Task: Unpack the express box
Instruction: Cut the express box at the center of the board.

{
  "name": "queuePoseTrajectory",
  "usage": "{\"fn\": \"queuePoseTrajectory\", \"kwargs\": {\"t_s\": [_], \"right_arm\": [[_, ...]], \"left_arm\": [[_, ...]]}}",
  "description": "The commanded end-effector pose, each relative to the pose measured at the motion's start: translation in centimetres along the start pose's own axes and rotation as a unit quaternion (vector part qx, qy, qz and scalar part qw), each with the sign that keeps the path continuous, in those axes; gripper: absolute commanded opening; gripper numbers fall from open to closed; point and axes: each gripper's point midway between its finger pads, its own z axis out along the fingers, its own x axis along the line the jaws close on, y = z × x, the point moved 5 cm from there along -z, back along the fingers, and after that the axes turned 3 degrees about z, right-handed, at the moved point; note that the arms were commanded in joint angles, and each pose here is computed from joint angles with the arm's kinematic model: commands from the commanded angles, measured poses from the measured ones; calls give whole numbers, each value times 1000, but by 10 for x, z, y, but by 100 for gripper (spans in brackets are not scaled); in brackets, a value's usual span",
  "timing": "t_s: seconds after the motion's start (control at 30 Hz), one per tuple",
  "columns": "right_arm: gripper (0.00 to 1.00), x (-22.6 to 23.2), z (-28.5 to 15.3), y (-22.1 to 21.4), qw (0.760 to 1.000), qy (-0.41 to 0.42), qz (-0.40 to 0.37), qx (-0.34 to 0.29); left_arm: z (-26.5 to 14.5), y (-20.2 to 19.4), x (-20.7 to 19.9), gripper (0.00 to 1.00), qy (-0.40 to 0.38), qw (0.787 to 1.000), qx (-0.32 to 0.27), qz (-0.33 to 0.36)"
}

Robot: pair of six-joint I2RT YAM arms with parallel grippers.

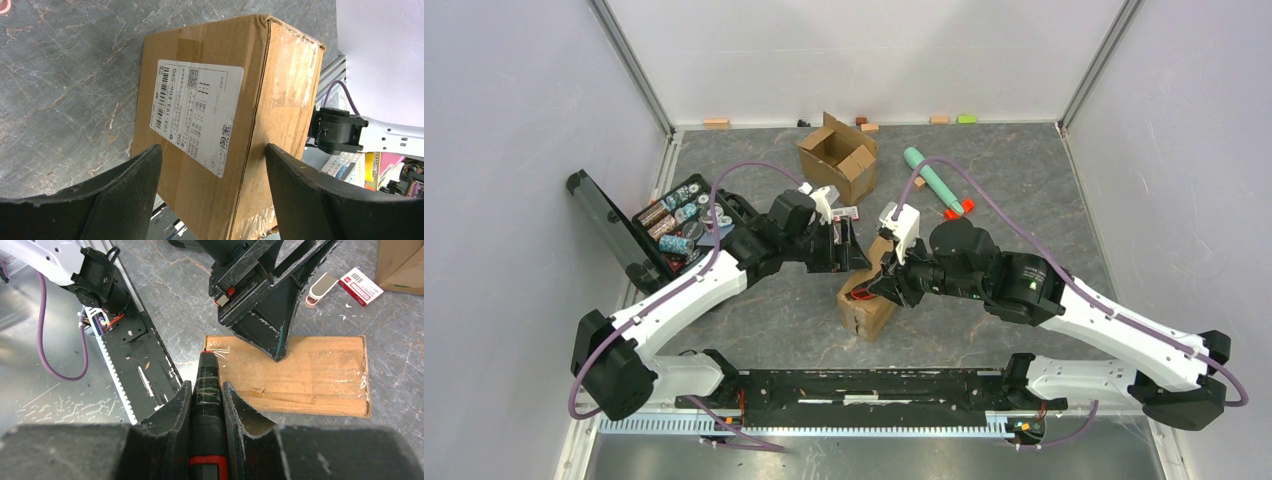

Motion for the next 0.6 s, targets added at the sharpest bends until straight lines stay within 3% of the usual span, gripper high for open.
{"fn": "queuePoseTrajectory", "kwargs": {"t_s": [0.0,0.33,0.57], "right_arm": [[0,-3,-4,-18,997,-33,0,63],[0,-3,3,-28,993,-50,-5,105],[0,-3,14,-49,991,-43,13,126]], "left_arm": [[4,1,4,81,24,1000,5,-4],[20,-7,29,74,89,996,12,-24],[22,-7,29,74,88,996,9,-28]]}}
